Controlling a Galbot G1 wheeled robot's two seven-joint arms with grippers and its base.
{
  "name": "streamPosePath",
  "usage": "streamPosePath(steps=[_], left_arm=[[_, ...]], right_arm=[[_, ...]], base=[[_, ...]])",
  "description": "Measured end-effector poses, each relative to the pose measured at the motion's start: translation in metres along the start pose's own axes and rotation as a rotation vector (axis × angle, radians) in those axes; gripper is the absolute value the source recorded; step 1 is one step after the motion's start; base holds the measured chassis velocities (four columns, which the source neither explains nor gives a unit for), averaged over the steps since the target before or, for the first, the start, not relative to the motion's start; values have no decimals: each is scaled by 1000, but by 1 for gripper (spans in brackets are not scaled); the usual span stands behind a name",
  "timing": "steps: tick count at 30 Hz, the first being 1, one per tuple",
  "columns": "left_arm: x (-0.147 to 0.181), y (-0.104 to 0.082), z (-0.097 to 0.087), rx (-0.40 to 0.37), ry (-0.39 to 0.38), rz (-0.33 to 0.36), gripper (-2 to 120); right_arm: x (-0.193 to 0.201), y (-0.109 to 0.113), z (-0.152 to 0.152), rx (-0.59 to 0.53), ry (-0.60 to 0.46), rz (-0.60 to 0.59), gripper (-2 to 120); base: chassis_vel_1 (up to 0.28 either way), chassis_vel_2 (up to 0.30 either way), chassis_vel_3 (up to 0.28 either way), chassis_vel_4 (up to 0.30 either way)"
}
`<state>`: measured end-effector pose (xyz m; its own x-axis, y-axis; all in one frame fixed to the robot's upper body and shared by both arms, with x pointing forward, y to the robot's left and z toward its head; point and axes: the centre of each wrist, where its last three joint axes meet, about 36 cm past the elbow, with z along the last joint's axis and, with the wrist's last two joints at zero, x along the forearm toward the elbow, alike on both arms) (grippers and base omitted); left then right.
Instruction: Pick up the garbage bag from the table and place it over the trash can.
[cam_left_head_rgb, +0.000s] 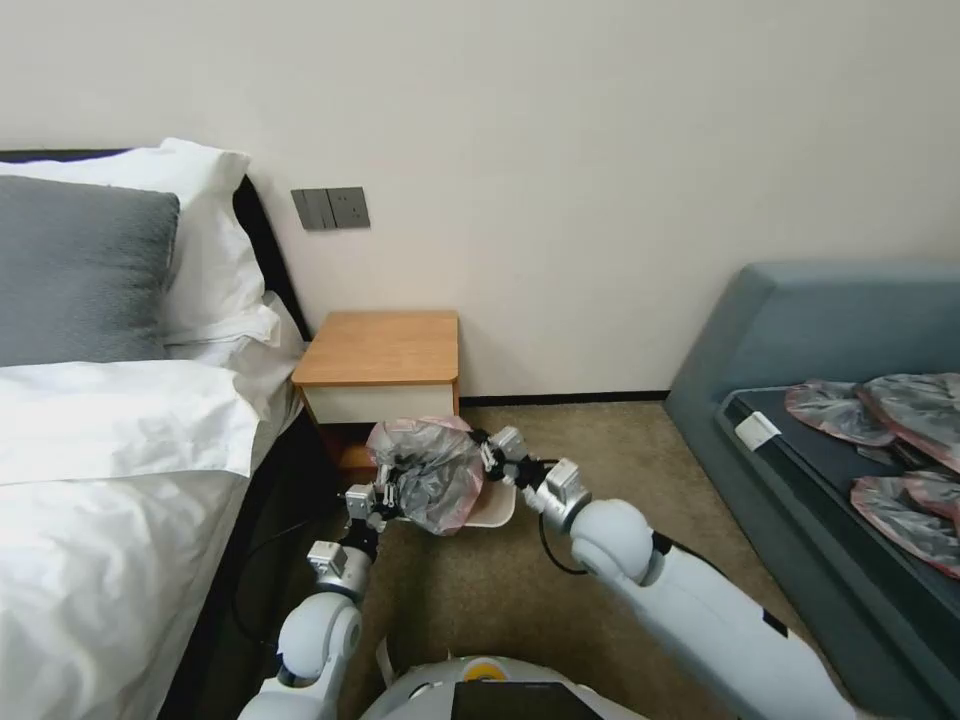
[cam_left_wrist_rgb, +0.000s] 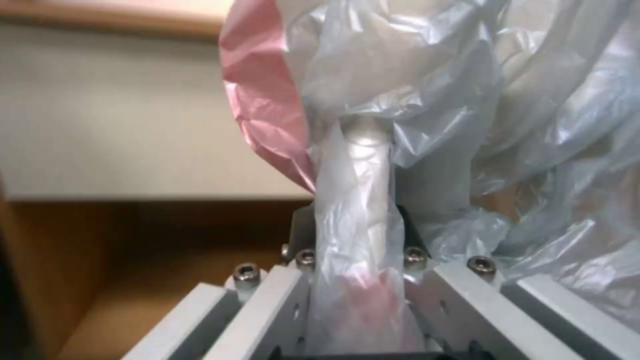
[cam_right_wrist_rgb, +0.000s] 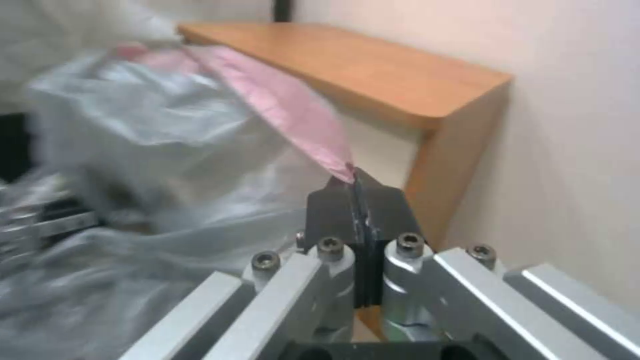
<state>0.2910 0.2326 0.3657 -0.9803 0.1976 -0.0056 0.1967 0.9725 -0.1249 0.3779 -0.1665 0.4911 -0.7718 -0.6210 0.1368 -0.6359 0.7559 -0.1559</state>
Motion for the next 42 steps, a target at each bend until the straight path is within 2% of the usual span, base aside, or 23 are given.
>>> streamPosePath(steps=[3, 10, 17, 25, 30, 34, 36, 42], left_arm=[[0, 4, 4, -9, -66, 42, 3], [0, 3, 12, -8, -120, 54, 3], [-1, 3, 12, 8, -131, 46, 3], [-4, -4, -4, 104, -148, 42, 3], [-5, -5, -8, 127, -136, 28, 3], [-5, -6, -14, 165, -98, -10, 3], [-5, -7, -14, 167, -92, -16, 3], [-7, -7, -15, 163, -57, -63, 3]], right_arm=[[4, -21, -12, 12, 35, 45, 0], [19, -41, -15, 76, 118, 76, 0], [41, -53, -11, 126, 195, 52, 0], [61, -62, -5, 150, 243, 37, 0], [67, -65, -4, 157, 251, 31, 2], [76, -64, 3, 158, 258, 0, 22], [78, -63, 5, 156, 261, -4, 25], [90, -51, 9, 139, 254, -20, 48]], base=[[0, 0, 0, 0], [0, 0, 0, 0], [0, 0, 0, 0], [0, 0, 0, 0], [0, 0, 0, 0], [0, 0, 0, 0], [0, 0, 0, 0], [0, 0, 0, 0]])
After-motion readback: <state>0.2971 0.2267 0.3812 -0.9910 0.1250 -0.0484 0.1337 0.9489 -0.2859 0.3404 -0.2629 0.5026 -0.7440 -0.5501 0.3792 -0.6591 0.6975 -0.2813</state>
